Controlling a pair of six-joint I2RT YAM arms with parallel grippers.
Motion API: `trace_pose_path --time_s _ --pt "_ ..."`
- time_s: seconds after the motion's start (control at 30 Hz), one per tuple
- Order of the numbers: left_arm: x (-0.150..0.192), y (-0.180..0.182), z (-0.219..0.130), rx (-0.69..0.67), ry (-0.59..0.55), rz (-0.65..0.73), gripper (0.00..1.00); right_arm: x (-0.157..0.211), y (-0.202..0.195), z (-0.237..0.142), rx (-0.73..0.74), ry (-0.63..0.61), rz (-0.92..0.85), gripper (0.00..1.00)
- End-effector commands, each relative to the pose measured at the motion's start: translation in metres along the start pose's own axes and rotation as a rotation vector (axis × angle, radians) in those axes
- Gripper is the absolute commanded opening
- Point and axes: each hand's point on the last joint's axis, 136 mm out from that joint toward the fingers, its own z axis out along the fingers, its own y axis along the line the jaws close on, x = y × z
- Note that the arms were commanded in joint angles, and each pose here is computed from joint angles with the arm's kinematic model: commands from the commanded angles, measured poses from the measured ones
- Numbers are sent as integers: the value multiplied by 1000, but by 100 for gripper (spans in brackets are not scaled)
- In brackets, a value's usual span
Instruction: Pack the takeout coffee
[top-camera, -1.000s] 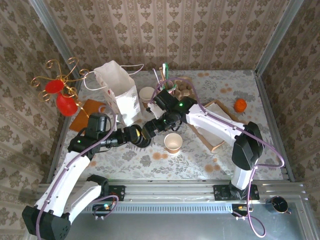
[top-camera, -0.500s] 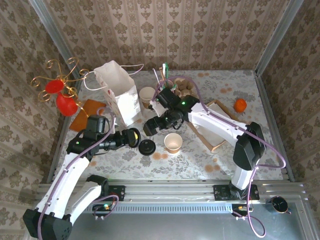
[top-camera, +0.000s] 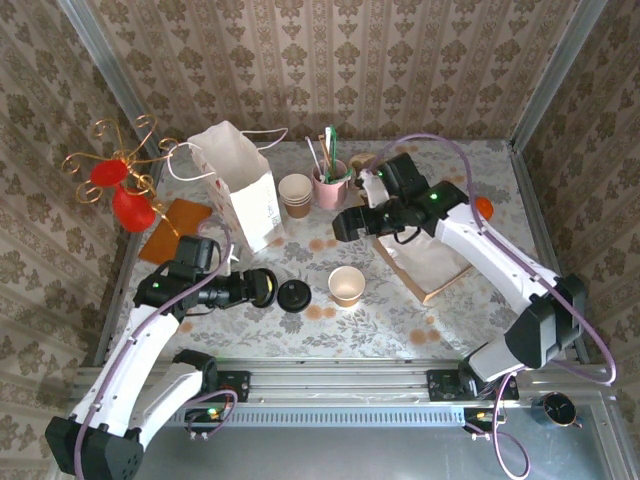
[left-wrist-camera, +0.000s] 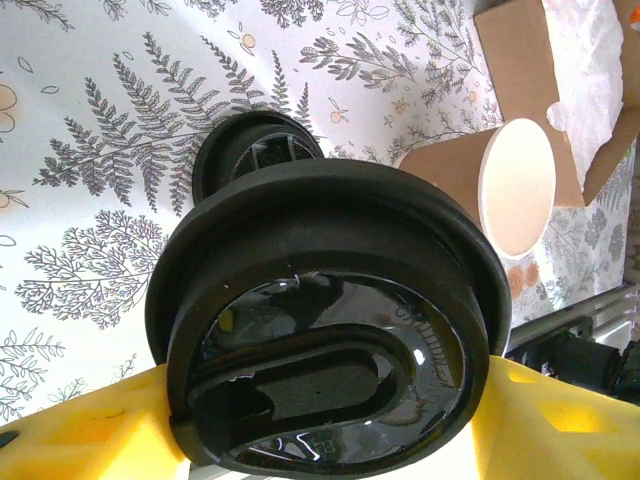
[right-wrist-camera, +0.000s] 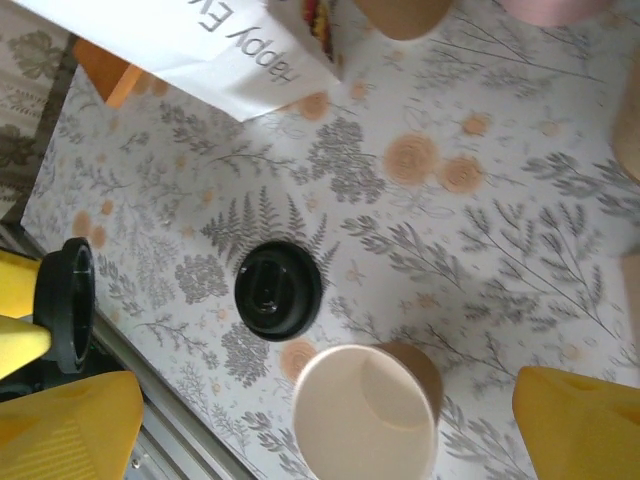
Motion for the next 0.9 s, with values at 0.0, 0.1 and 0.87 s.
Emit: trace_pose_path --time_s 0.0,0.1,0.87 --pt "0 -5 -3 -14 5 53 64 7 -12 -21 19 -29 58 97" --pt "-2 -12 -3 -39 13 100 64 18 -27 -33 27 -38 119 97" --pt "-42 -118 86 -208 331 461 66 70 -65 -68 104 -142 178 98"
